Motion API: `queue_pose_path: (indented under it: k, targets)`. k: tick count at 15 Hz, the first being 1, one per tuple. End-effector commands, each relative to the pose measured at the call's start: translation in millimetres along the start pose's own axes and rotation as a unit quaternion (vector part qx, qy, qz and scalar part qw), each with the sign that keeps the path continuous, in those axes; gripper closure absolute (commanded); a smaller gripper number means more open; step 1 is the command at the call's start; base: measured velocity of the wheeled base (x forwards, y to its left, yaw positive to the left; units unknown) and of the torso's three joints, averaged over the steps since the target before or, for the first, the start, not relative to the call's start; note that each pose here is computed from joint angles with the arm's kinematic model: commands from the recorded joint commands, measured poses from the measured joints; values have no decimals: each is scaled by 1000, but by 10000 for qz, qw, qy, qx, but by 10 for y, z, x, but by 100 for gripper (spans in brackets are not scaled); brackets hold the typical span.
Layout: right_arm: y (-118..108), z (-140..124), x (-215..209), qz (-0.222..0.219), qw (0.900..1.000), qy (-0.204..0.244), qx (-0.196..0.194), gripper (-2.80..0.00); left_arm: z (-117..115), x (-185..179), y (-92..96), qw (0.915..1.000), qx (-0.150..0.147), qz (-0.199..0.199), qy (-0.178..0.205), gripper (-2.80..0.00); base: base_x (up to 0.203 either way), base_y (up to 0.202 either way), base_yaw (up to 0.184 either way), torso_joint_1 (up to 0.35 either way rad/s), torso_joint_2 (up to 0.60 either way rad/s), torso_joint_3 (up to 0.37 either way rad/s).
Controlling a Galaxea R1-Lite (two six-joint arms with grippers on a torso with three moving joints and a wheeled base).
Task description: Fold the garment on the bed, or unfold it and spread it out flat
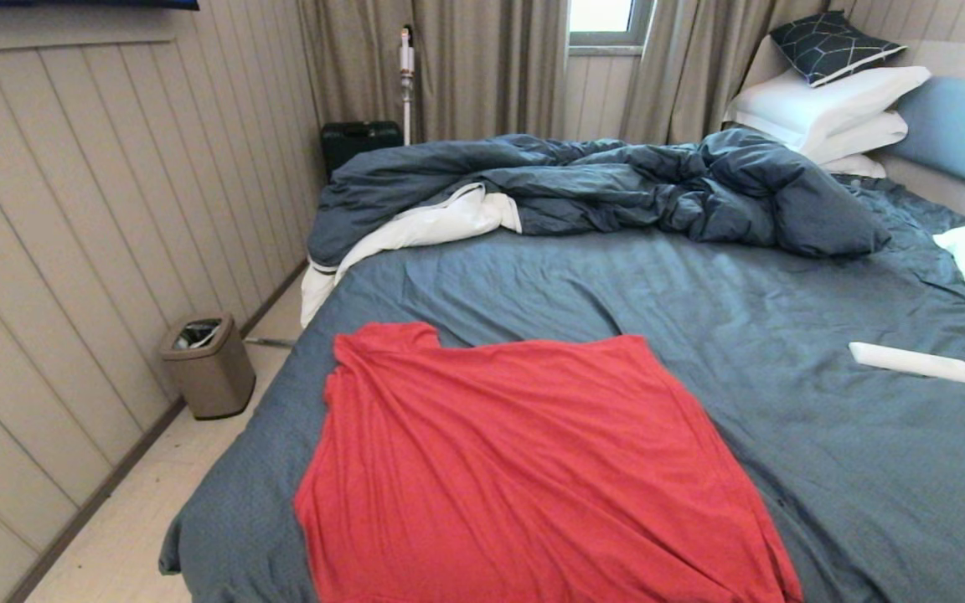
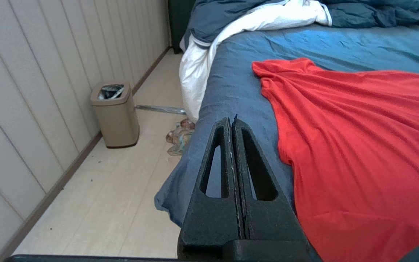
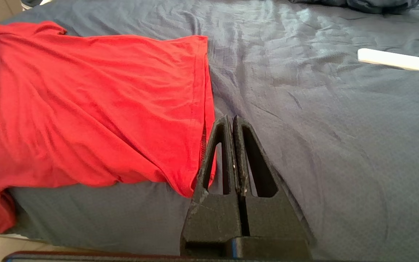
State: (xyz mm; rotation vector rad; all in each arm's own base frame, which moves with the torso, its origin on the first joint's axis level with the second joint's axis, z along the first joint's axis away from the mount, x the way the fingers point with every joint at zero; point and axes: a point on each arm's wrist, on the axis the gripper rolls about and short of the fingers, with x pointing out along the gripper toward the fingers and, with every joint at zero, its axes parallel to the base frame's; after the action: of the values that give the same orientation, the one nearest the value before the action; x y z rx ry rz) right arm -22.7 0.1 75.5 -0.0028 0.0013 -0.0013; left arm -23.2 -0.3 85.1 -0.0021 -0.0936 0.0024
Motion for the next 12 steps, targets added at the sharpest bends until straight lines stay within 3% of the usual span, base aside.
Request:
queue_pose_path:
  k: [1,12]
  targets:
    - [0,0,1,6,10000,9,-1,0,0,0,0,10000,-2,3,0,0,0,0,0,0,0,0]
    - [0,0,0,9,10000,1,3,0,0,1,0,10000,-2,3,8,0,0,0,0,0,0,0]
